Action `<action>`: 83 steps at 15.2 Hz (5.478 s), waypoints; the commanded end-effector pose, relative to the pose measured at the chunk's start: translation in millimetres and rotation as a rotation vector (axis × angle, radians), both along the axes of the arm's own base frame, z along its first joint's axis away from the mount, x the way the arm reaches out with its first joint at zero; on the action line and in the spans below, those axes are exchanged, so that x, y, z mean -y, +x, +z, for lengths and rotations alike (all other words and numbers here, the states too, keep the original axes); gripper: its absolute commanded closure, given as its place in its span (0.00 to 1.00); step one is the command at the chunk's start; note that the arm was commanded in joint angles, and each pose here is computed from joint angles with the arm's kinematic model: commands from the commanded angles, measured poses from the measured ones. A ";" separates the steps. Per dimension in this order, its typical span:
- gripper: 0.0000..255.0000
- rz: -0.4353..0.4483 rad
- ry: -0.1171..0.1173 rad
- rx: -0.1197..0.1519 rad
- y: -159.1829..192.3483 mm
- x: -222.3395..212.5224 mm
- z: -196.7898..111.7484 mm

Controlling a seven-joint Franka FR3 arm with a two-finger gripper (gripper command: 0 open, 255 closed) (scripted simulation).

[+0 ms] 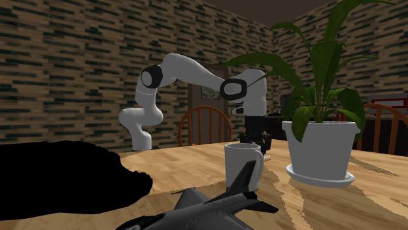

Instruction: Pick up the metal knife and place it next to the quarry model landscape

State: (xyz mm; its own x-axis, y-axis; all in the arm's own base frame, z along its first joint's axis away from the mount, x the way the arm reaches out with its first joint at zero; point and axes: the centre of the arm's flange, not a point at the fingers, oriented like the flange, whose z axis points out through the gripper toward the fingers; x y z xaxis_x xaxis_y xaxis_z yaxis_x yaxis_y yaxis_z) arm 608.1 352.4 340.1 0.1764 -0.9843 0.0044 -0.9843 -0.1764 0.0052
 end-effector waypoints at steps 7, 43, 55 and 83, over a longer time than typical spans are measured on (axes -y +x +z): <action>1.00 0.000 0.000 0.000 0.0 0.0 0.0; 1.00 0.000 0.000 0.000 -4.4 12.4 171.2; 1.00 0.000 0.000 0.000 -57.7 161.6 171.4; 1.00 0.000 0.000 0.000 -182.1 509.7 171.9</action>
State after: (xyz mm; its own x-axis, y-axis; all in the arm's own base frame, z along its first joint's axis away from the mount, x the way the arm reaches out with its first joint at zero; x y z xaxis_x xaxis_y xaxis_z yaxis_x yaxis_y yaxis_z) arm 432.9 -142.8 514.1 0.1749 -0.9846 0.0044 -0.9846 -0.1749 0.0051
